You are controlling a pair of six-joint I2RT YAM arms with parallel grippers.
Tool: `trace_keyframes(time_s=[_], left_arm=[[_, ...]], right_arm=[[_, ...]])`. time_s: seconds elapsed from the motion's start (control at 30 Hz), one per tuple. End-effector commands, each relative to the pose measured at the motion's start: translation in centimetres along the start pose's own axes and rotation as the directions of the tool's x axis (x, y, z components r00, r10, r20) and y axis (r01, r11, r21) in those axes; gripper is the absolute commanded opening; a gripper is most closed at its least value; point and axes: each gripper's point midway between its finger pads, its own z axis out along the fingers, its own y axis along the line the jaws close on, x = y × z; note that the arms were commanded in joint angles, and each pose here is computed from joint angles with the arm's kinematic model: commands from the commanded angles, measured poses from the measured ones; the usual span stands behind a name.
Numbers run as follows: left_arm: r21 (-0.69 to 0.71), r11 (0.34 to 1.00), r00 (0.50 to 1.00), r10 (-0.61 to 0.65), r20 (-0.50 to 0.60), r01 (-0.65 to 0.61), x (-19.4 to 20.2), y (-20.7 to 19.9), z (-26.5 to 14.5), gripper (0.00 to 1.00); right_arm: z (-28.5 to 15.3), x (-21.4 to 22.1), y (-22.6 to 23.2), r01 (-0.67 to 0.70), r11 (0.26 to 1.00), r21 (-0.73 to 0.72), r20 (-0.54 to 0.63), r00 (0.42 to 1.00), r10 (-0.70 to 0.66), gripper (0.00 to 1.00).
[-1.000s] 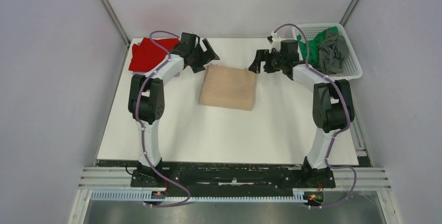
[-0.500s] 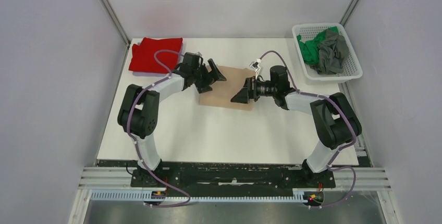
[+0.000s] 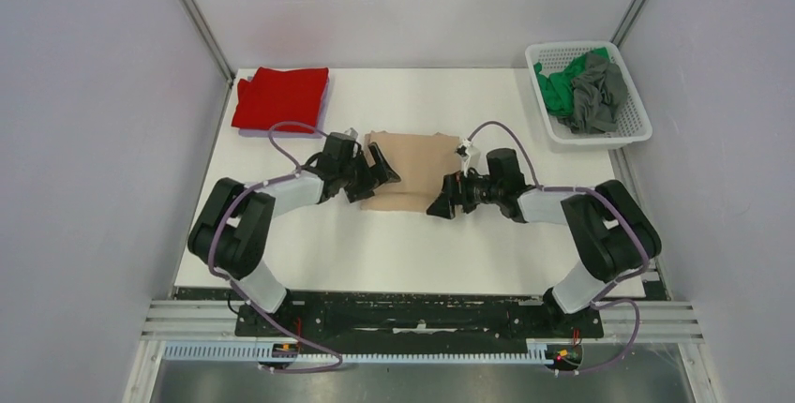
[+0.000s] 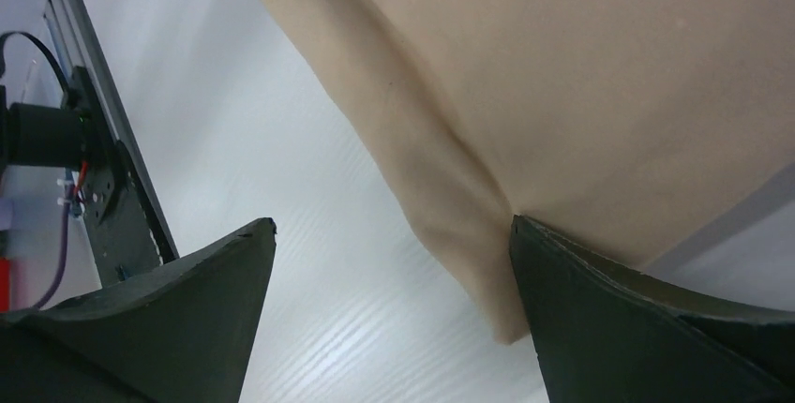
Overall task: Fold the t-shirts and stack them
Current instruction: Smooth out wrinkles on the folded tshirt, then put the neatly folded tshirt into the corner of the board with the left arm
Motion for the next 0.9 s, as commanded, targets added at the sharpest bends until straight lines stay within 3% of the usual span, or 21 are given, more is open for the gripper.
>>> trace_keyframes(time_s=[0.0,0.17,0.27,0.43,0.53,0.67,0.87], left_arm=[[-0.139,0.990,0.998,0.020,-0.063,-0.029,5.5,4.1,-1.8,1.00],[-0.110,0.993,0.999,0.048,0.001,-0.048,7.1,2.6,-5.6,1.00],[-0.074,0.993,0.992,0.093,0.082,-0.087,4.8,0.0,-8.1,1.00],[-0.244,0.966,0.967,0.138,0.214,-0.084,0.5,0.8,-10.0,1.00],[-0.306,0.946,0.971,0.165,0.172,-0.107,-0.7,1.3,-9.0,1.00],[-0.357,0.925,0.974,0.183,0.130,-0.126,-1.8,2.3,-6.3,0.99],[-0.368,0.913,0.978,0.206,0.043,-0.177,-2.1,2.8,-2.2,0.80]], right_arm=[[-2.6,7.7,-0.7,-0.088,0.987,0.138,-0.164,0.980,0.110,0.98],[-4.6,7.4,1.2,-0.037,0.987,0.153,-0.135,0.989,0.058,0.98],[-5.4,3.7,2.4,0.005,0.986,0.164,-0.049,0.999,0.003,0.98],[-7.4,-4.2,2.7,0.080,0.954,0.290,0.141,0.982,-0.125,0.98],[-9.6,-6.6,0.4,0.033,0.896,0.443,0.230,0.962,-0.149,0.98],[-11.9,-7.8,-1.9,-0.029,0.848,0.530,0.289,0.946,-0.148,0.98],[-13.1,-7.8,-3.3,-0.054,0.832,0.552,0.297,0.945,-0.136,0.98]])
